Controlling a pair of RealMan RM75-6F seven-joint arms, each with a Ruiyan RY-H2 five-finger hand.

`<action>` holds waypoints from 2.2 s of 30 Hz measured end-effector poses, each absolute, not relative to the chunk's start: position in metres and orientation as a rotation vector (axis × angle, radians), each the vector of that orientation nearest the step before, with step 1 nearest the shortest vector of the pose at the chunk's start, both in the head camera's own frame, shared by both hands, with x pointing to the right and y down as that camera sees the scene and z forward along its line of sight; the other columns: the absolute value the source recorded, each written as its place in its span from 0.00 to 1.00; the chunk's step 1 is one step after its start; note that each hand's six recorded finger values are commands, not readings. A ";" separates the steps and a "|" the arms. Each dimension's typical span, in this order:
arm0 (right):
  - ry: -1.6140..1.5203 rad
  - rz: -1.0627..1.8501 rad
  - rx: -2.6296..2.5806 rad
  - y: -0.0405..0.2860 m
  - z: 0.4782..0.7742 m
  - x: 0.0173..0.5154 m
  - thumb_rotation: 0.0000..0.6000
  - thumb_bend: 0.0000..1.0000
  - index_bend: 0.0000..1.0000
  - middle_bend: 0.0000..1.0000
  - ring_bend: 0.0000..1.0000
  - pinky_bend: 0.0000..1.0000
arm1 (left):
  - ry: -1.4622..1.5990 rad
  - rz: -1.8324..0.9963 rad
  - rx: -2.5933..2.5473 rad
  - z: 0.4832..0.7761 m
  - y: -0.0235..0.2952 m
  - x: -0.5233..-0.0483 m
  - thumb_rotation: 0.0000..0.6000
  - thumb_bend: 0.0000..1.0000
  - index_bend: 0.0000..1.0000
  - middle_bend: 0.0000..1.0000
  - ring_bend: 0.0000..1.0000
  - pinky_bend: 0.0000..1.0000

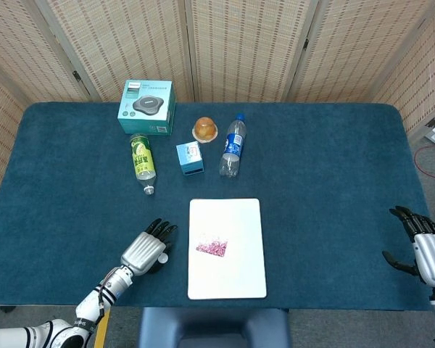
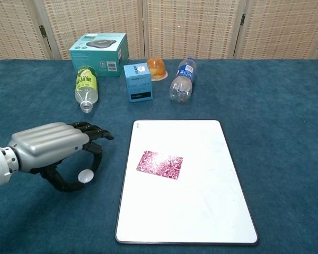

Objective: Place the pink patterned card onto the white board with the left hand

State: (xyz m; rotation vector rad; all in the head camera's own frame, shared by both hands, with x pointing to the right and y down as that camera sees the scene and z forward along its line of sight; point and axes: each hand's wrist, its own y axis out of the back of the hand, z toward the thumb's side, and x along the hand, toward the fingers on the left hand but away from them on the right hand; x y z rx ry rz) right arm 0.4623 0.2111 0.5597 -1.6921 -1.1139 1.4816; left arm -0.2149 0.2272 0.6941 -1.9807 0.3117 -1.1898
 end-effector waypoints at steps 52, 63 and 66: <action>-1.157 1.513 -1.667 0.215 0.556 0.483 1.00 0.25 0.15 0.16 0.16 0.15 | 0.320 -1.165 -2.019 0.692 0.172 -0.086 1.00 0.36 0.19 0.11 0.03 0.00; -1.145 1.505 -1.663 0.213 0.554 0.482 1.00 0.25 0.15 0.16 0.16 0.15 | 0.684 -1.227 -1.972 0.658 0.144 -0.188 1.00 0.36 0.24 0.11 0.05 0.00; -1.147 1.496 -1.677 0.212 0.555 0.480 1.00 0.25 0.15 0.16 0.16 0.15 | 0.794 -1.274 -1.916 0.647 0.137 -0.232 1.00 0.36 0.24 0.11 0.06 0.00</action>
